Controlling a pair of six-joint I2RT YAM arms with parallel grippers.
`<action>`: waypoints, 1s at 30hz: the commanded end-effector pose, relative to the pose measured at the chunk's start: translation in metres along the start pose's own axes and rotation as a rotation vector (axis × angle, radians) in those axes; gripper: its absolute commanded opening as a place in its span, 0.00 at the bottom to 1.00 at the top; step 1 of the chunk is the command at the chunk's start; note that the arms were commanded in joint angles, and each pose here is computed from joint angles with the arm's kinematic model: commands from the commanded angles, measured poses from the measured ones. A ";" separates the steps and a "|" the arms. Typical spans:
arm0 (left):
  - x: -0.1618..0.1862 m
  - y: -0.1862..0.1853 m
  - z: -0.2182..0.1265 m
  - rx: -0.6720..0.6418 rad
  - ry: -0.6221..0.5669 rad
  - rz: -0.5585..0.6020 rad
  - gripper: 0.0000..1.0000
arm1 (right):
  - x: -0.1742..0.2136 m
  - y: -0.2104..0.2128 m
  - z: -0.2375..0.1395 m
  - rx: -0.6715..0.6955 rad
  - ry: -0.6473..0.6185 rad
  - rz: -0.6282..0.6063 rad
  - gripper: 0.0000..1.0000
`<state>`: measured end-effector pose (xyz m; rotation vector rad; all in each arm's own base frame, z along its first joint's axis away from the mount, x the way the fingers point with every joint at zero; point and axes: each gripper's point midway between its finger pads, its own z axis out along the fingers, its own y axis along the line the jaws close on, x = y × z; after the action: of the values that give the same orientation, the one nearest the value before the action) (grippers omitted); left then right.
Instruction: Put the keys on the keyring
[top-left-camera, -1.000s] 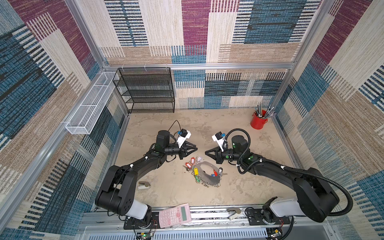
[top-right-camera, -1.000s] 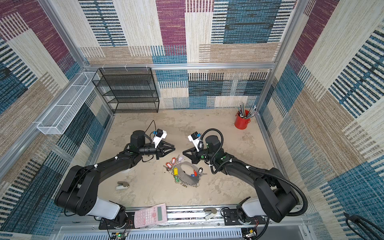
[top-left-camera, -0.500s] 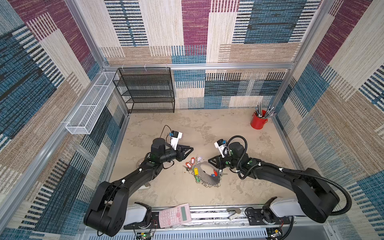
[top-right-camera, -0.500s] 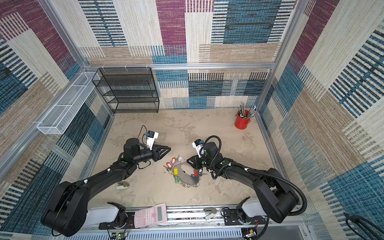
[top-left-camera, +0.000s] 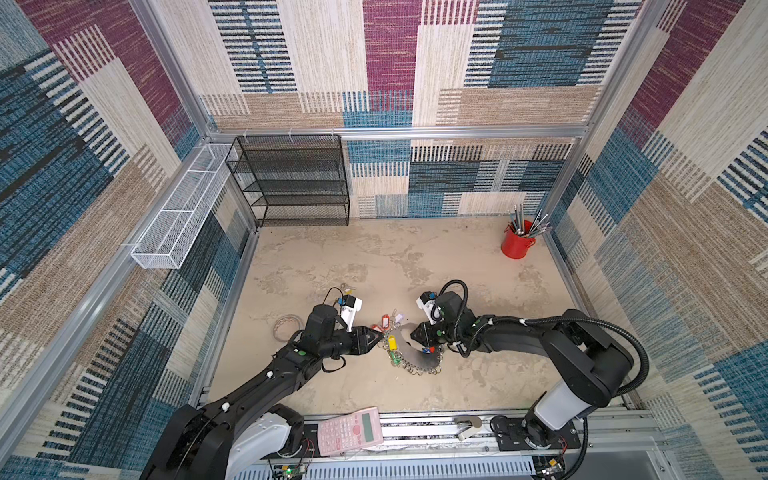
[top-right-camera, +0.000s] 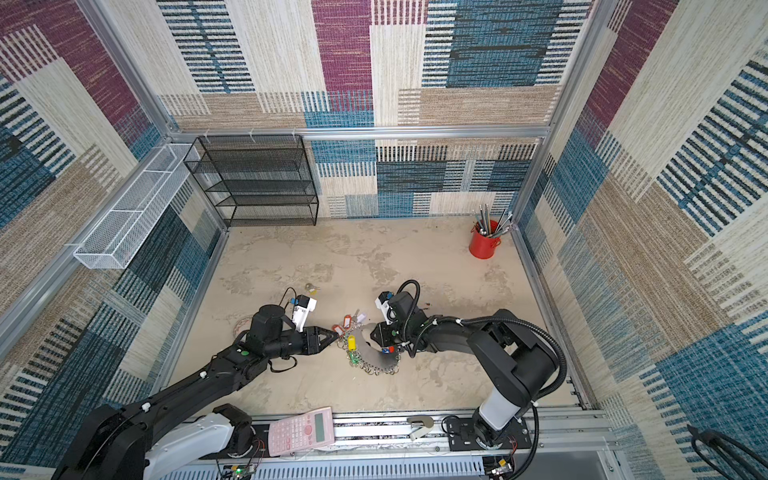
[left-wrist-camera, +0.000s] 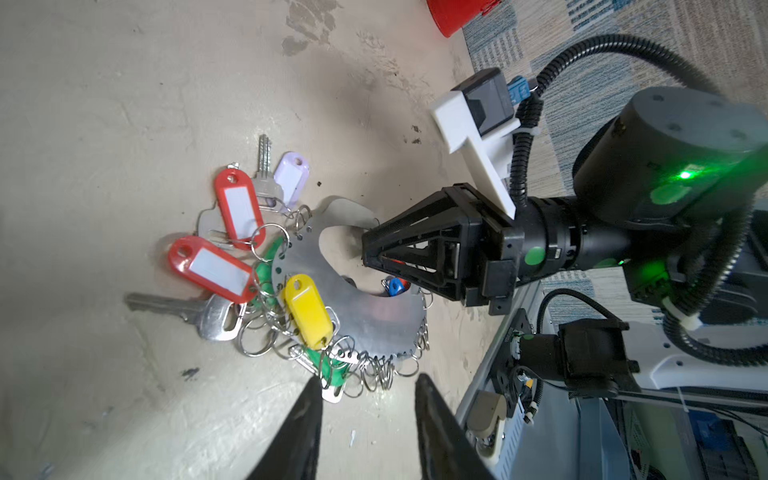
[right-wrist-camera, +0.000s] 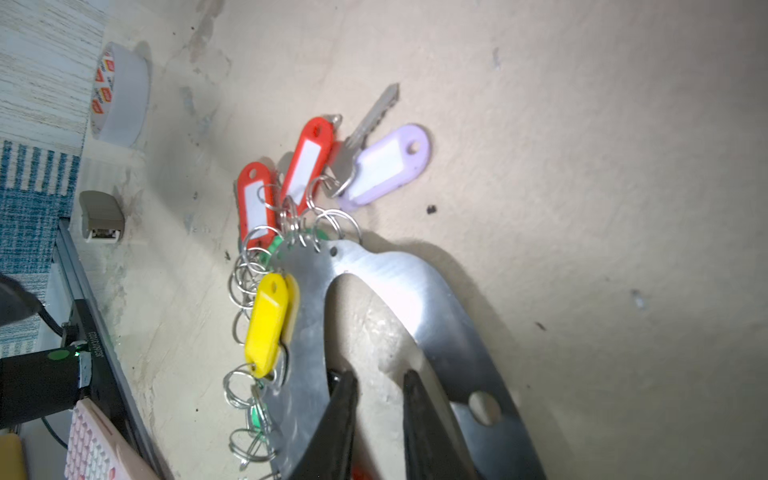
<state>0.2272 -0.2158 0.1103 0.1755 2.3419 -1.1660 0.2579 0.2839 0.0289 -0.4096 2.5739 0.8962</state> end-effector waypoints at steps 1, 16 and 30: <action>-0.003 0.000 0.000 -0.014 -0.003 -0.013 0.39 | -0.010 -0.016 0.003 0.069 -0.036 0.055 0.25; -0.004 -0.007 0.014 -0.003 0.041 0.005 0.41 | -0.035 -0.110 -0.031 0.129 -0.259 0.480 0.30; 0.010 -0.044 0.077 0.041 0.138 0.291 0.30 | -0.087 -0.047 -0.110 0.010 -0.465 0.144 0.67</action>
<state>0.2162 -0.2905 0.0863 0.5099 2.4327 -1.1532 0.3307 0.1898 0.1132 0.0909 2.2069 0.9270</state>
